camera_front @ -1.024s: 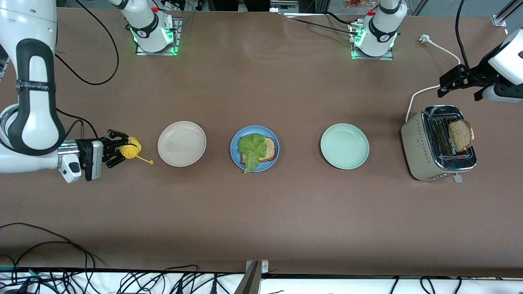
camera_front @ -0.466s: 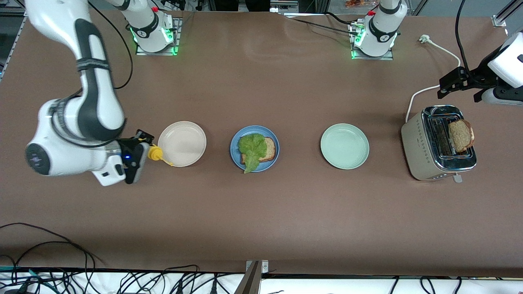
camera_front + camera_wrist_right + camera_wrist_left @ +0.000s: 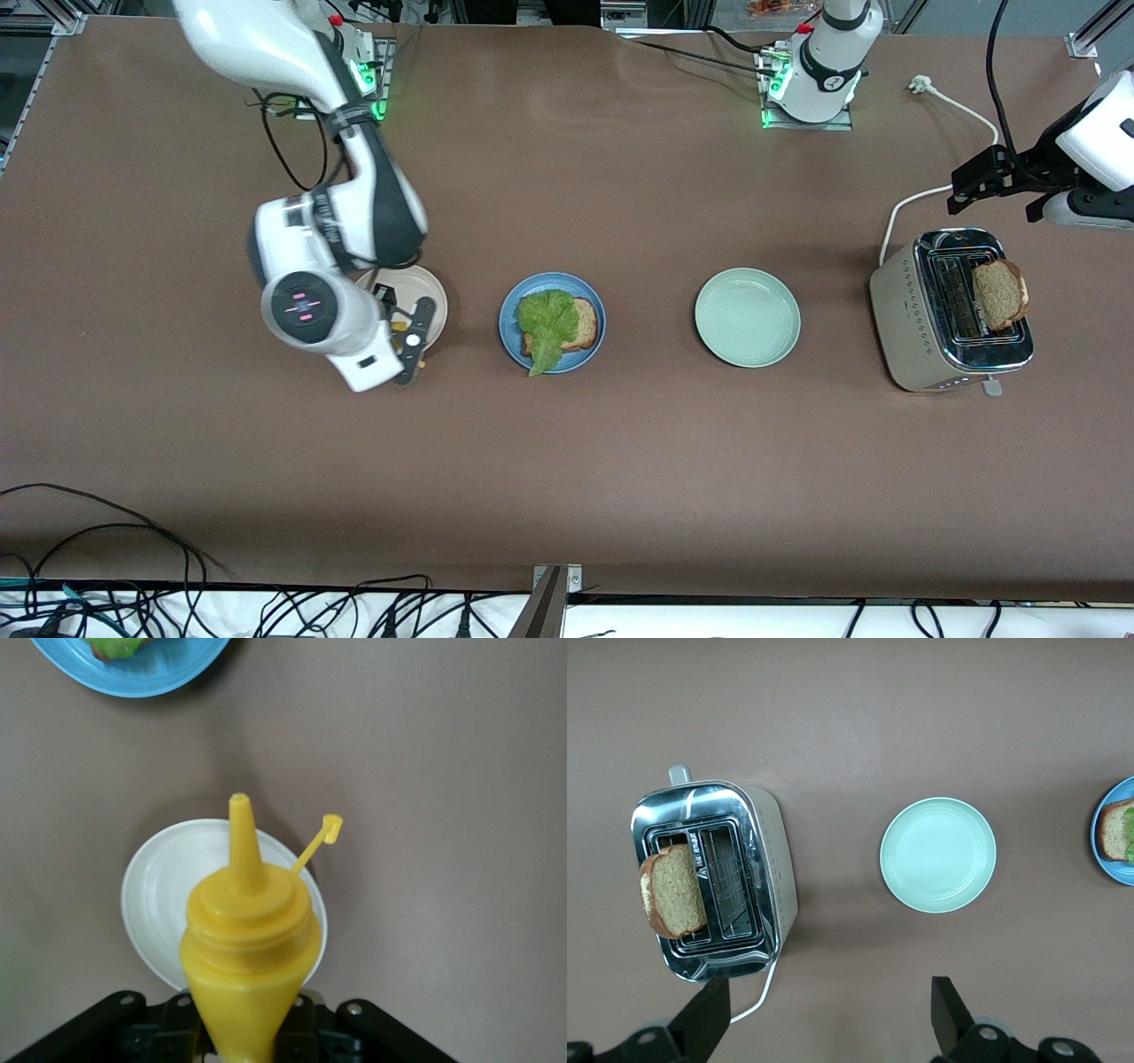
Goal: Make sandwich in blue plate with both arms
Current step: 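Carry the bottle over the blue plate and tilt its nozzle down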
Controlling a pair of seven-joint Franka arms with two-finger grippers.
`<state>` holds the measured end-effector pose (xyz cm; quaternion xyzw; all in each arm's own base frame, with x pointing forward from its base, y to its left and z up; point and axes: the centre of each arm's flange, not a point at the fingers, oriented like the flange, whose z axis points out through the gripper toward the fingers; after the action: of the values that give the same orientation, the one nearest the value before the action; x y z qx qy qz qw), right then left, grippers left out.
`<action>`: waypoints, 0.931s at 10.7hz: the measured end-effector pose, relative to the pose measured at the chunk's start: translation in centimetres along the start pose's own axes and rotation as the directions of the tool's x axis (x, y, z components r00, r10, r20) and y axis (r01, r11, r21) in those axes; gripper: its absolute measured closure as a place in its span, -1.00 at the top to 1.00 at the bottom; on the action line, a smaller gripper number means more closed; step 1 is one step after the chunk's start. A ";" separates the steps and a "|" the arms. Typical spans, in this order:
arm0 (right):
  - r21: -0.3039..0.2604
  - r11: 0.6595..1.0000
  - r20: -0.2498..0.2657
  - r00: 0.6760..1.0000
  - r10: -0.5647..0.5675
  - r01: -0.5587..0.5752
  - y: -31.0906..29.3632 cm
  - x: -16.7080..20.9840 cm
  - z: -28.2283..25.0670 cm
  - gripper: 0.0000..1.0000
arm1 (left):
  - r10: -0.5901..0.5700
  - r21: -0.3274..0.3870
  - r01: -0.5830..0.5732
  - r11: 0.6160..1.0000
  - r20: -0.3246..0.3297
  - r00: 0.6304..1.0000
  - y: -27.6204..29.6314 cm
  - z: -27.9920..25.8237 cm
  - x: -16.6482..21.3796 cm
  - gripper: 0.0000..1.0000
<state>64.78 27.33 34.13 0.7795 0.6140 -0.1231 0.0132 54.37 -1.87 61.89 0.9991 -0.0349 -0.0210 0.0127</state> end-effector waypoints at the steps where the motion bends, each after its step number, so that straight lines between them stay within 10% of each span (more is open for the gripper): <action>1: -0.054 0.998 0.055 0.998 -0.031 0.034 -1.3 2.5 0.1 -0.74 | 0.001 0.000 -0.001 1.000 0.001 1.000 0.0 0.0 0.0 1.00; 10: -0.346 0.896 0.491 0.868 -0.080 0.278 -15.2 16.6 3.9 -0.74 | 0.006 0.000 -0.006 1.000 -0.019 1.000 -2.0 0.2 0.5 1.00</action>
<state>53.09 46.25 28.83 0.6454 0.6759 -0.1766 0.3090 55.01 0.09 61.57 0.9991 -0.0376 -0.0113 0.0131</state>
